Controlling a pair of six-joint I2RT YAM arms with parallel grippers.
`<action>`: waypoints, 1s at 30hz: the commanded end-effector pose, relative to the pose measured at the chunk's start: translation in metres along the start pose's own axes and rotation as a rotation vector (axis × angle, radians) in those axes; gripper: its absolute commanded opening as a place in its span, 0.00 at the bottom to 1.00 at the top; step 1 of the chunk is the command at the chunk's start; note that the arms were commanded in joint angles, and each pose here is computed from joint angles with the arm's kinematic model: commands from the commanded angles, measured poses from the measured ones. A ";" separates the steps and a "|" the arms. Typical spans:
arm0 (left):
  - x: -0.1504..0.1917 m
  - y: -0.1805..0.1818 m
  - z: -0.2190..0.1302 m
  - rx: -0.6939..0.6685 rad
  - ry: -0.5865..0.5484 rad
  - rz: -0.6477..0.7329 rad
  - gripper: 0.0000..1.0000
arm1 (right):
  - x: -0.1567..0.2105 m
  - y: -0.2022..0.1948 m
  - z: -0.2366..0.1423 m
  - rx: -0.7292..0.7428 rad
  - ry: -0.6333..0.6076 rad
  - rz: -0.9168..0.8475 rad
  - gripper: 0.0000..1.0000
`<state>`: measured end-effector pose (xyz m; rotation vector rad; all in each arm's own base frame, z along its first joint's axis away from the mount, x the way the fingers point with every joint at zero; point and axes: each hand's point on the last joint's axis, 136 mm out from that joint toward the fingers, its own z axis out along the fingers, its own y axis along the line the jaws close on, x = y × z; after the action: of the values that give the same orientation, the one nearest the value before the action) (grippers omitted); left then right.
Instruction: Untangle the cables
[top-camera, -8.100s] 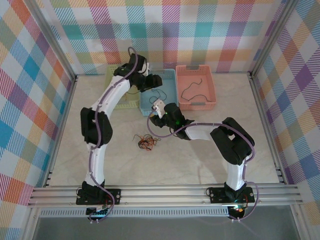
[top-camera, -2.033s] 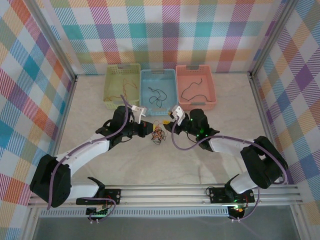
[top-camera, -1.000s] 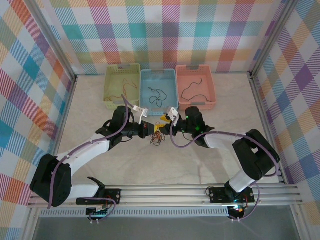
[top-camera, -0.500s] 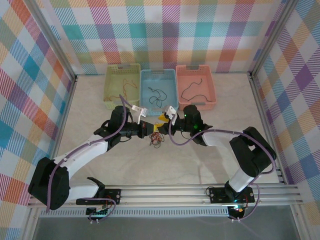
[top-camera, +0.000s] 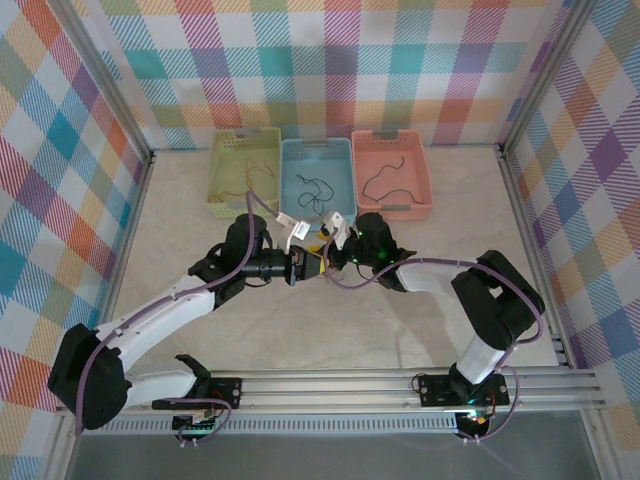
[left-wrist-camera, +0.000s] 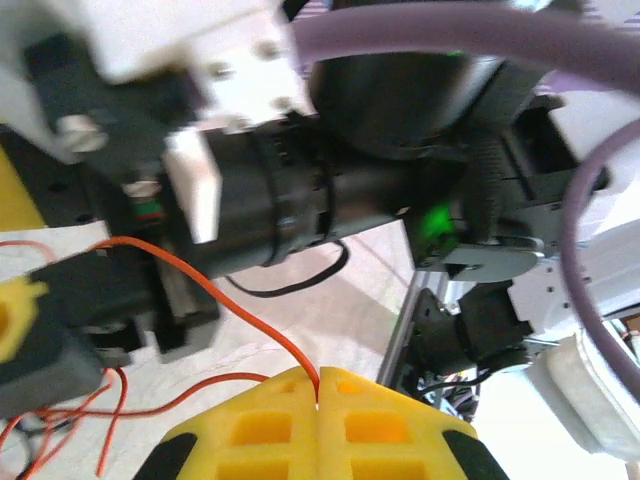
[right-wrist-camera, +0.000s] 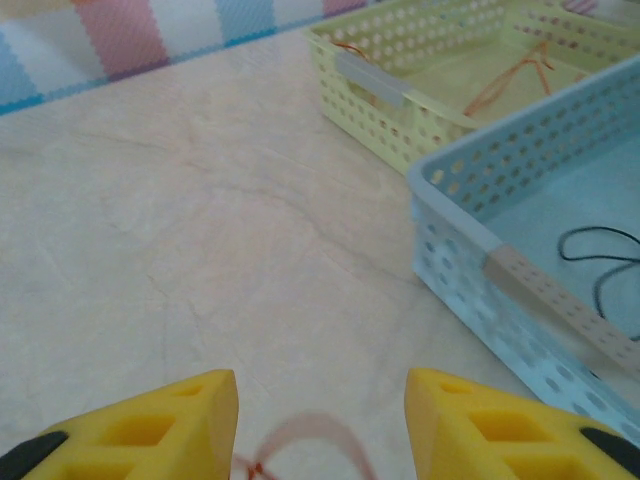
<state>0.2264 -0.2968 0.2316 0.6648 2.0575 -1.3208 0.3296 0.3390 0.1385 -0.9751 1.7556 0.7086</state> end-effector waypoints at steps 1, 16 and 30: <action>0.002 -0.013 -0.007 0.036 -0.017 0.023 0.00 | -0.003 -0.028 0.001 0.148 0.018 0.013 0.48; -0.033 -0.065 -0.071 0.002 -0.185 0.096 0.00 | 0.026 -0.076 -0.008 0.382 0.169 0.062 0.48; -0.048 -0.088 -0.126 -0.074 -0.341 0.135 0.00 | 0.051 -0.117 -0.029 0.548 0.255 0.218 0.48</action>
<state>0.1866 -0.2301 0.3125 0.4941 1.8924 -1.1730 0.3968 0.2659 0.1106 -0.6243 2.0610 0.2822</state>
